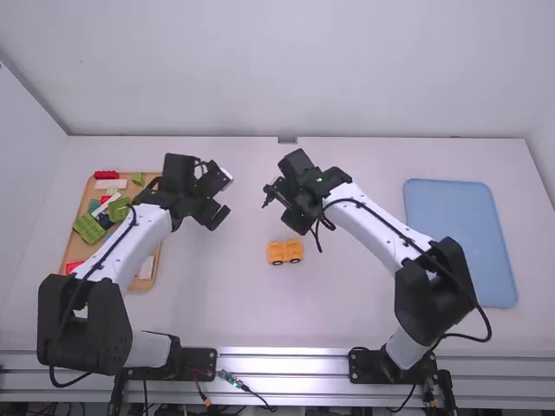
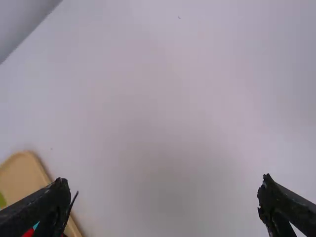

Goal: Assemble lego blocks to make yellow taxi

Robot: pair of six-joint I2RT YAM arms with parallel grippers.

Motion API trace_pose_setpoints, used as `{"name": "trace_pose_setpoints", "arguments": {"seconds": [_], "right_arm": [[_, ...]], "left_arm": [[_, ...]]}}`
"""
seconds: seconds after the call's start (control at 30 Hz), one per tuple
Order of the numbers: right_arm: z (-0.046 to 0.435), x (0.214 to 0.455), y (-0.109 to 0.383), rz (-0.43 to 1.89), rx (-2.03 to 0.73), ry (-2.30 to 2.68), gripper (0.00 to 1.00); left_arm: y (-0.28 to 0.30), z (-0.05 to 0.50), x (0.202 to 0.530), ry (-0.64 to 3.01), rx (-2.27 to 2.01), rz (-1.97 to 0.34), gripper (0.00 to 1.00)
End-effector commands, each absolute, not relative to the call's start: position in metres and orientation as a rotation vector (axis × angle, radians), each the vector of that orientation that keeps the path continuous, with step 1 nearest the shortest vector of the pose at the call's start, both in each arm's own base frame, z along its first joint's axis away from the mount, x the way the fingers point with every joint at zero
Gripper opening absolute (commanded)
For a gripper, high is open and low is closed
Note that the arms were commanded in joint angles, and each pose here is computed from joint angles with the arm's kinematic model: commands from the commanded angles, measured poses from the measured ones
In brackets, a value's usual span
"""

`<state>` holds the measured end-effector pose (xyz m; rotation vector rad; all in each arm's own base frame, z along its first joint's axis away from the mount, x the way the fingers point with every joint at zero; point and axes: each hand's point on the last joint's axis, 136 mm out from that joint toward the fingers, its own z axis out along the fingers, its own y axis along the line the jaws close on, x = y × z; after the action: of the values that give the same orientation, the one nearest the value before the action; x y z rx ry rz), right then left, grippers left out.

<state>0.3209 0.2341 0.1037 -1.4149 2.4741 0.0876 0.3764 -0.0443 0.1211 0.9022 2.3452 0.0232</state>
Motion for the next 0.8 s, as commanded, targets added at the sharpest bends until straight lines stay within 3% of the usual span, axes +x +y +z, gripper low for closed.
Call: {"name": "trace_pose_setpoints", "arguments": {"seconds": [0.0, 0.07, 0.2, 0.47, 0.77], "right_arm": [[0.097, 0.323, 0.250, 0.096, -1.570, 2.412, 0.00], [0.092, 0.316, 0.269, 0.152, -1.717, 2.338, 0.00], [0.084, 0.314, 0.292, 0.154, -1.798, 2.275, 0.00], [0.049, 0.305, 0.333, 0.083, -1.994, 2.199, 0.00], [0.005, 0.290, 0.340, 0.028, -2.156, 2.244, 0.00]], "left_arm": [[-0.050, 0.143, 0.365, 2.122, 1.066, -0.257, 0.99], [-0.035, 0.155, 0.352, 2.024, 1.044, -0.406, 0.99], [-0.012, 0.162, 0.344, 1.948, 0.957, -0.474, 0.99], [0.005, 0.142, 0.334, 1.947, 0.866, -0.440, 0.99], [0.040, 0.153, 0.350, 1.997, 0.613, -0.292, 0.99]]}}
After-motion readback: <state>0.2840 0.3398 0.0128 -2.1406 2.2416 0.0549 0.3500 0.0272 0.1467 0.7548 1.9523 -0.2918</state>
